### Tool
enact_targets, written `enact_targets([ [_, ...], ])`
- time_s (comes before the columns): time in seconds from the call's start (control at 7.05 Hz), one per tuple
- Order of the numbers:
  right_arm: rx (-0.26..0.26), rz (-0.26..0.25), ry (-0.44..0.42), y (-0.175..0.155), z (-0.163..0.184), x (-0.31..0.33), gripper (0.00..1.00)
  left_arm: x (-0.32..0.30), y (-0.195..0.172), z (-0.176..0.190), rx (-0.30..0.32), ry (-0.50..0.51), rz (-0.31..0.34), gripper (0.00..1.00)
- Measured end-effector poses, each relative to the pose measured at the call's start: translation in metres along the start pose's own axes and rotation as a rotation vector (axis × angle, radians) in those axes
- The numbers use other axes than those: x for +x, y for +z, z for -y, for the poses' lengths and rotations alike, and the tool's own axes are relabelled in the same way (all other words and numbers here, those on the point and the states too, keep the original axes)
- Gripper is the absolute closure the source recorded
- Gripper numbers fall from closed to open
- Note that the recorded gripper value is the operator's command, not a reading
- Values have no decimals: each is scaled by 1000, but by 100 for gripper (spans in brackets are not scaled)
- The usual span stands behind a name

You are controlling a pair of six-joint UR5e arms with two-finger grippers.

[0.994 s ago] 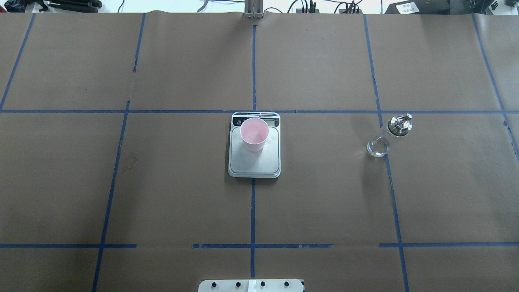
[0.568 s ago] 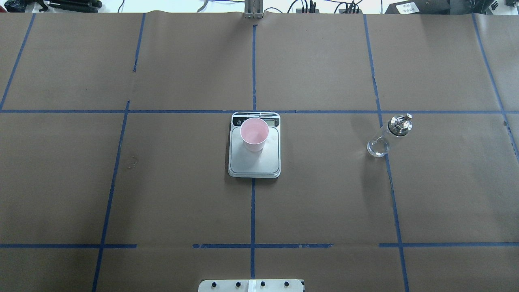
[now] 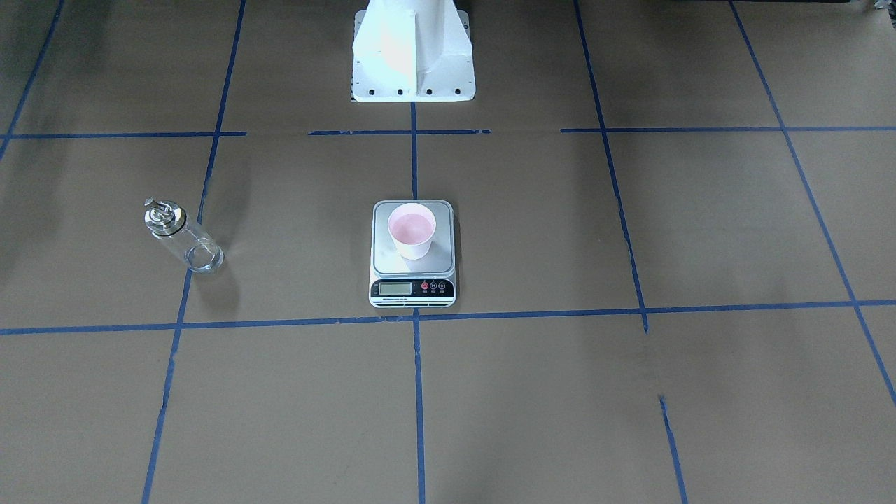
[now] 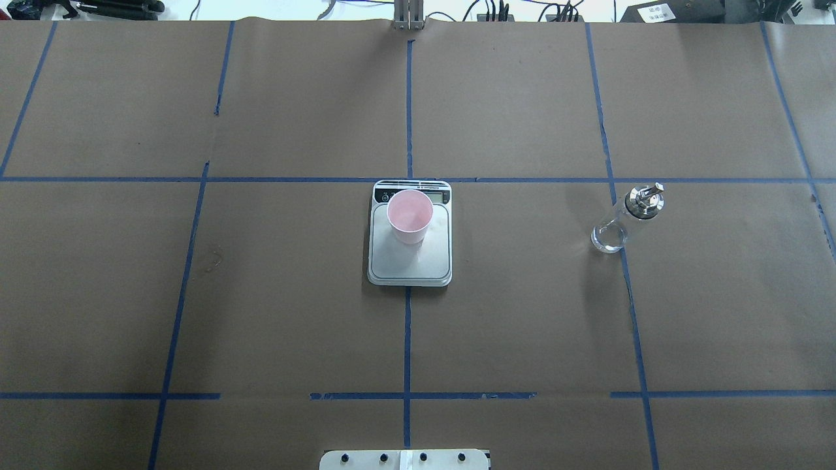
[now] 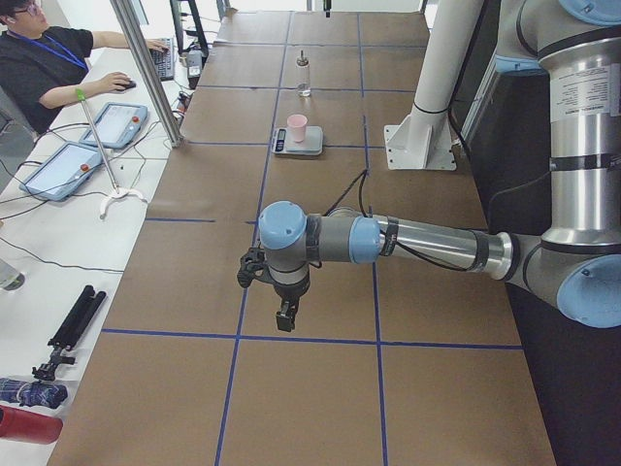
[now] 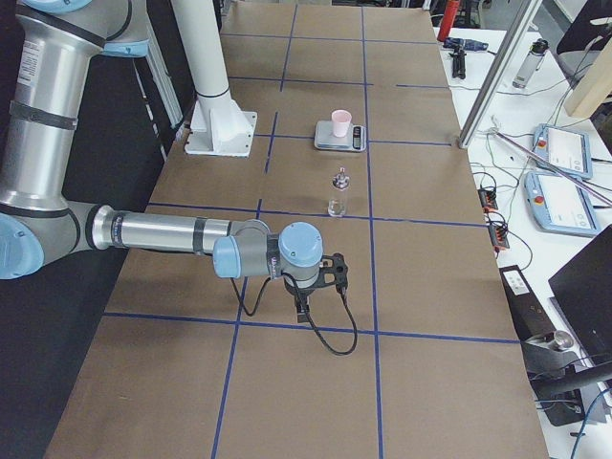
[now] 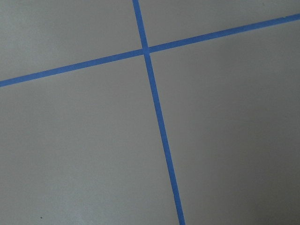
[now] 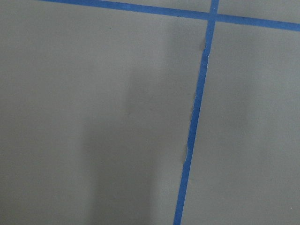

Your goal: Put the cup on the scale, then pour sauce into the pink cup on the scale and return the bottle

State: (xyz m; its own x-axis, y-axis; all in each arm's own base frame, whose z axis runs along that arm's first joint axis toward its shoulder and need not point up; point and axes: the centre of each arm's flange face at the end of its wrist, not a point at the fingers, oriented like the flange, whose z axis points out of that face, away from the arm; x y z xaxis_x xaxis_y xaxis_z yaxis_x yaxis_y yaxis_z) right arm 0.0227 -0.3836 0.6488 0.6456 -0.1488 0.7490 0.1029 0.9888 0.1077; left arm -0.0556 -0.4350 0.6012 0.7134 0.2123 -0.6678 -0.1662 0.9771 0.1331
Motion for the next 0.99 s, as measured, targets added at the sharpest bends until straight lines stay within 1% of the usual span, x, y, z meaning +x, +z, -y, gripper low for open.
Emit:
enact_targets([
  [0.99,7,-4,-4,-3,3,-3,0,0,0,-1,-4,-4,-1,0],
])
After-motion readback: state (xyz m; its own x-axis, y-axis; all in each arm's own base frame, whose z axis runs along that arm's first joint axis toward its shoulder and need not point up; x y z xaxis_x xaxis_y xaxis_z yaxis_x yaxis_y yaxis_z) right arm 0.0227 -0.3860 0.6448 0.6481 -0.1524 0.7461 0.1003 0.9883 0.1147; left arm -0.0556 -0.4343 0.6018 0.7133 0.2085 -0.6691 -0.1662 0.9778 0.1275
